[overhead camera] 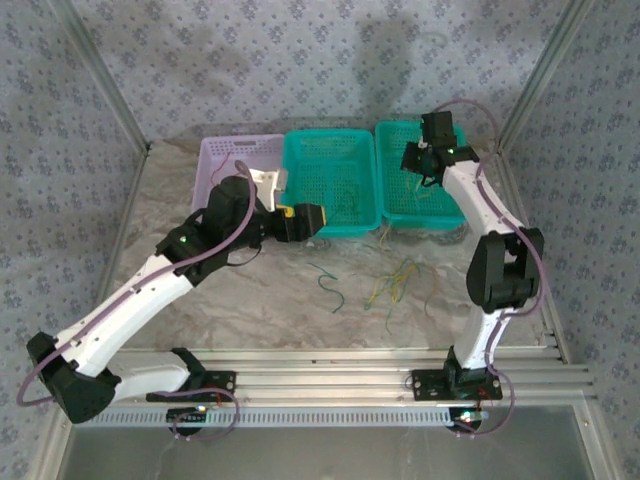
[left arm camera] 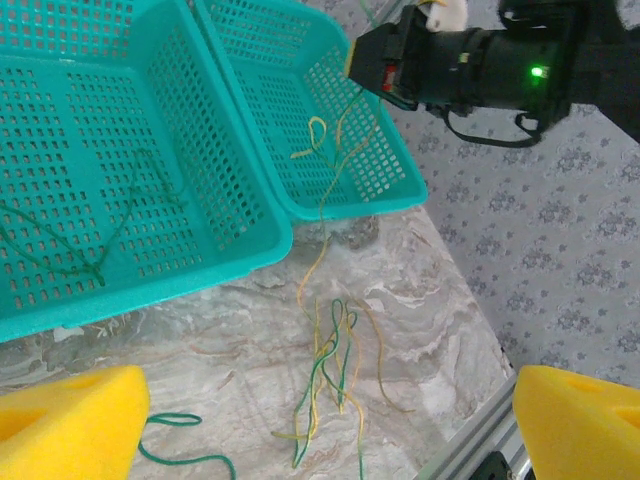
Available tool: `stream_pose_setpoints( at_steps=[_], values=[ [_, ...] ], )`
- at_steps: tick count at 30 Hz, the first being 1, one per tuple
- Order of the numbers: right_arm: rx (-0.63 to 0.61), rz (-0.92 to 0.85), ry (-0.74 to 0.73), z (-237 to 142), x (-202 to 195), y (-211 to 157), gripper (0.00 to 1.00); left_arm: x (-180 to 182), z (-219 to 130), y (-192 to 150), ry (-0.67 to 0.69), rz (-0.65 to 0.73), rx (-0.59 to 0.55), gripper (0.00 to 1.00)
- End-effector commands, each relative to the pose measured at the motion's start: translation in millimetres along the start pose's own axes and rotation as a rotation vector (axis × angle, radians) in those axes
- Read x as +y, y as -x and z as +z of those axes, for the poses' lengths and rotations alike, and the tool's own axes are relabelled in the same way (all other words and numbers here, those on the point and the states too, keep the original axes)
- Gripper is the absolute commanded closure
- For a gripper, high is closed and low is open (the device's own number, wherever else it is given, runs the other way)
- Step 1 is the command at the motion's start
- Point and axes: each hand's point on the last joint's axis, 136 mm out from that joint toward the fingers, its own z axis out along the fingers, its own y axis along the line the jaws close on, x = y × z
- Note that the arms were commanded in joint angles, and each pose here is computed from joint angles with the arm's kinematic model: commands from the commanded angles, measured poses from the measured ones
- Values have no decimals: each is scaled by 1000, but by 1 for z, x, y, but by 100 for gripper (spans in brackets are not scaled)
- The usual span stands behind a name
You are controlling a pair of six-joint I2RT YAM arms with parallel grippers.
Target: Untangle the cables
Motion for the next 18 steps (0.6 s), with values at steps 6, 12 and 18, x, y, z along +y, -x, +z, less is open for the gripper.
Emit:
stream_pose_setpoints(
  at_steps=[6,12,18],
  values=[
    [55,48,-26,1,-9,-6,57,-7,6,-13,-41,-4,45,6],
    [-32,52,10,-30,-4,9,50,-14,35,-35,-74,8,114,6],
    [-83,64,49,-58,1,13,44,-25,86,-68,-137,61,214,6]
  ],
)
